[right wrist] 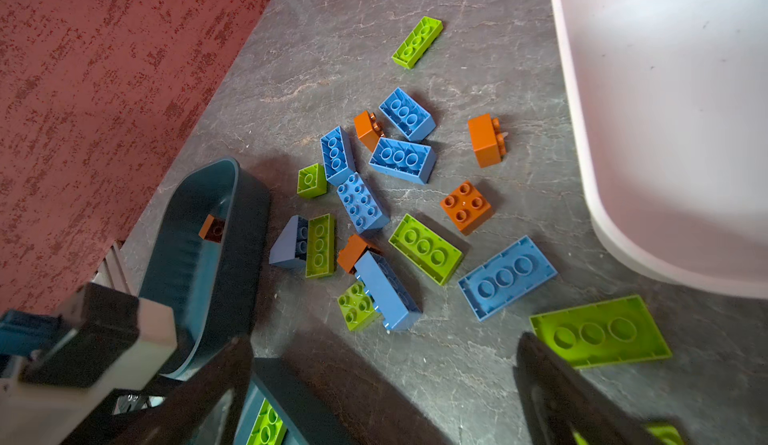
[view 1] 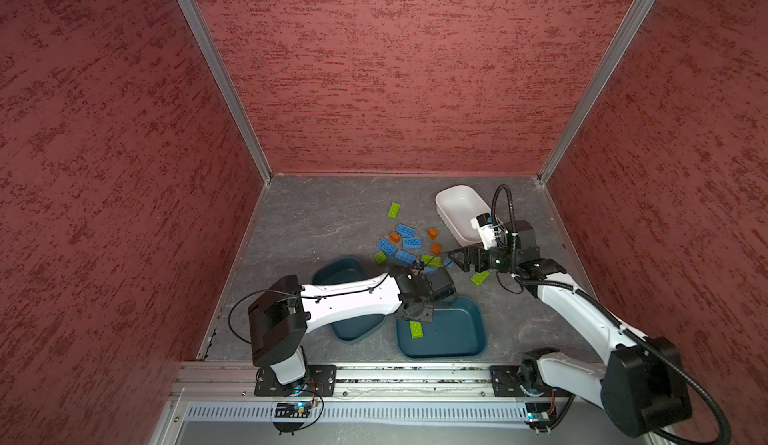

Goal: Sort the legos into containers by color
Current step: 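Carry the lime-green brick to the other teal tray and release it, then return the left gripper to the pile above a small lime-green brick, then grasp the small lime-green brick with the left gripper, then carry the small lime-green brick into the teal tray and release, then move the left gripper back to the pile and grasp a blue brick, then carry the blue brick over the white tray and open the left gripper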

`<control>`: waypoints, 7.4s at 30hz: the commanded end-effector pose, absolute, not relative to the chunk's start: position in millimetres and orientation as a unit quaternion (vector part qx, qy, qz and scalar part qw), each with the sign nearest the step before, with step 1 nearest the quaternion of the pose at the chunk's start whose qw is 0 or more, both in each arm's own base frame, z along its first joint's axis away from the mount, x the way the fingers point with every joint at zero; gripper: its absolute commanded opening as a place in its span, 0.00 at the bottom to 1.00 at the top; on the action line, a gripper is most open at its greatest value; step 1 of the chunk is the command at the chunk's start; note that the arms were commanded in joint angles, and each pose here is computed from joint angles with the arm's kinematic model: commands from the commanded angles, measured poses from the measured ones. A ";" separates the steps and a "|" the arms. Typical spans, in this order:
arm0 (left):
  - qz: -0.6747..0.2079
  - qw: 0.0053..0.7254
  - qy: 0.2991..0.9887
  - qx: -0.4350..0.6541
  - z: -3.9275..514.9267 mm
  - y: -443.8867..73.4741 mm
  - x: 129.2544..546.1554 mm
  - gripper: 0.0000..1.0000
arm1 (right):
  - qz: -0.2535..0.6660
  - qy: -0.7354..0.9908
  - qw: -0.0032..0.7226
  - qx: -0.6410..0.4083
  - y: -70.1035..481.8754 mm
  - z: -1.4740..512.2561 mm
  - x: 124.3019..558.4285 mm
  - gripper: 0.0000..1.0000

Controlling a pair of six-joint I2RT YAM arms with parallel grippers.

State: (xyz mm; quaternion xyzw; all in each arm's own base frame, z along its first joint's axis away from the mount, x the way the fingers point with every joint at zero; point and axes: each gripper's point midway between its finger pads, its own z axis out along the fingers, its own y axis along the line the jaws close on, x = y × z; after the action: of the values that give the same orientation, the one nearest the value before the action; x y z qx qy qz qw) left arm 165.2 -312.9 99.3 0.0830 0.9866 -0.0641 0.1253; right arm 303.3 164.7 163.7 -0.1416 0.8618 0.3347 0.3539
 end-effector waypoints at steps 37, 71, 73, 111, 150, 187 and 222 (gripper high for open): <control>-0.006 0.119 0.951 0.284 50.8 -216.1 369.4 0.60 | 0.346 0.844 0.382 -0.149 166.5 172.0 304.8 0.99; -0.003 0.093 0.956 0.279 38.4 -203.0 367.5 0.24 | 0.348 0.845 0.378 -0.148 166.4 167.9 306.7 0.99; -0.001 0.104 0.957 0.270 50.2 -201.9 369.8 0.24 | 0.347 0.844 0.381 -0.148 165.8 169.7 307.7 0.99; -0.072 0.010 0.956 0.284 76.0 -306.3 115.5 0.40 | 0.367 0.841 0.373 -0.138 168.4 168.7 305.2 0.99; -0.003 0.206 0.965 -0.165 57.0 -227.1 411.8 0.62 | 0.359 0.838 0.389 -0.132 161.3 179.7 328.2 0.99; -0.100 0.255 0.962 0.004 115.6 -276.4 414.9 0.26 | 0.338 0.842 0.410 -0.098 144.4 187.8 331.6 0.99; -0.330 0.423 0.827 0.167 151.2 -456.4 548.8 0.24 | 0.282 0.836 0.470 -0.043 103.4 226.2 346.5 0.99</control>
State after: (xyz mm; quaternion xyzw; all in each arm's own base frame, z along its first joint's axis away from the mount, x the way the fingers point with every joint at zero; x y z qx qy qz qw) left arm 543.3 -448.1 151.5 0.1528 0.8354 -0.3388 0.4051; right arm 346.3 106.1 208.7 -0.0330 0.8442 0.2872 0.4514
